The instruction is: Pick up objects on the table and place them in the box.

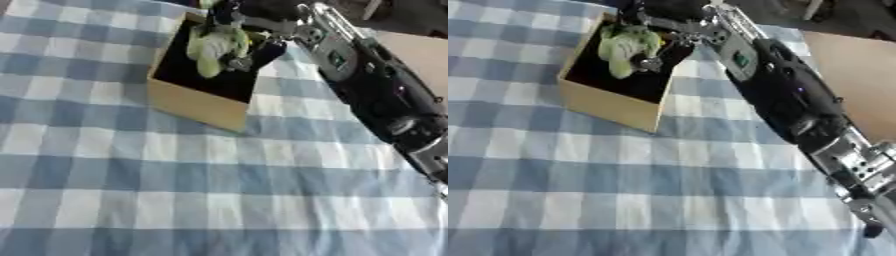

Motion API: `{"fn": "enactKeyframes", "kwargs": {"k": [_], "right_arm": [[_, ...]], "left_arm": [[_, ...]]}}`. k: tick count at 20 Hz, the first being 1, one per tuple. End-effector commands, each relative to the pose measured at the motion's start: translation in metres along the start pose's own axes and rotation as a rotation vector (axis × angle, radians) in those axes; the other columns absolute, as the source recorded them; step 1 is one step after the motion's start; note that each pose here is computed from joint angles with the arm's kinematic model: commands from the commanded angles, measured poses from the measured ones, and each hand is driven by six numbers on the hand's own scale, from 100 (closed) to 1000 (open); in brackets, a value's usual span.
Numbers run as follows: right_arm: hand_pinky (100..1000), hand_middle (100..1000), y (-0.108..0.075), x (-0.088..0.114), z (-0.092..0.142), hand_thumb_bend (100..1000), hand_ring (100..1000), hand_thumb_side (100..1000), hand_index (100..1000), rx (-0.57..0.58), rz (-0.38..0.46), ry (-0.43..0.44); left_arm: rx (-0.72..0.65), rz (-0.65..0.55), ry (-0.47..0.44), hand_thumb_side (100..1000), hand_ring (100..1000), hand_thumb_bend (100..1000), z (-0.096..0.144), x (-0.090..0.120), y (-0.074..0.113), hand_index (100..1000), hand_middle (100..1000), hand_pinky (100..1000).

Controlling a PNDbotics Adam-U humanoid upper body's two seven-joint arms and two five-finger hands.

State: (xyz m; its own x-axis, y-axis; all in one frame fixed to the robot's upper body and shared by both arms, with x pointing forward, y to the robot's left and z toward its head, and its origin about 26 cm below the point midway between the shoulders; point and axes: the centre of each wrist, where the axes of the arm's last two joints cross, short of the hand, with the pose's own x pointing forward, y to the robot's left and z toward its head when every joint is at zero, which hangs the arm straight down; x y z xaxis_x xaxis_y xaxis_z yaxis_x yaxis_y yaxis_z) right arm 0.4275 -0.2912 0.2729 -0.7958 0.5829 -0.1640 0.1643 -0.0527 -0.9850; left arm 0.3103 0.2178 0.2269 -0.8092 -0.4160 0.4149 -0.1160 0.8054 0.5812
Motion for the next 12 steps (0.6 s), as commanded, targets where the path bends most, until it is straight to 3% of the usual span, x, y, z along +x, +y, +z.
{"fn": "enactKeyframes", "kwargs": {"k": [1,3,6,8,10,12], "right_arm": [[815,756,-0.021,0.000,0.004,127,830,100,835,0.017,0.075,-0.001],[878,776,-0.025,0.003,0.003,198,861,134,859,0.026,0.095,0.000],[918,796,-0.031,0.007,0.003,270,873,316,883,0.031,0.119,-0.003],[940,810,-0.033,0.009,0.003,247,878,498,901,0.030,0.138,-0.001],[955,814,-0.035,0.010,0.003,226,882,588,911,0.027,0.152,0.006],[949,810,-0.035,0.010,0.002,207,872,614,913,0.018,0.155,0.011]], "left_arm": [[-0.001,-0.001,-0.021,824,563,100,-0.002,0.004,0.002,656,647,353],[-0.003,0.000,-0.020,824,563,100,-0.002,0.004,0.002,656,647,353],[-0.006,0.002,-0.020,823,563,100,-0.002,0.004,0.002,656,647,353],[-0.009,0.002,-0.018,822,563,100,-0.002,0.004,0.002,656,648,354],[-0.013,0.002,-0.018,820,564,100,-0.002,0.004,0.001,655,647,353],[-0.018,0.001,-0.017,820,564,100,-0.001,0.004,0.001,655,648,353]]}}
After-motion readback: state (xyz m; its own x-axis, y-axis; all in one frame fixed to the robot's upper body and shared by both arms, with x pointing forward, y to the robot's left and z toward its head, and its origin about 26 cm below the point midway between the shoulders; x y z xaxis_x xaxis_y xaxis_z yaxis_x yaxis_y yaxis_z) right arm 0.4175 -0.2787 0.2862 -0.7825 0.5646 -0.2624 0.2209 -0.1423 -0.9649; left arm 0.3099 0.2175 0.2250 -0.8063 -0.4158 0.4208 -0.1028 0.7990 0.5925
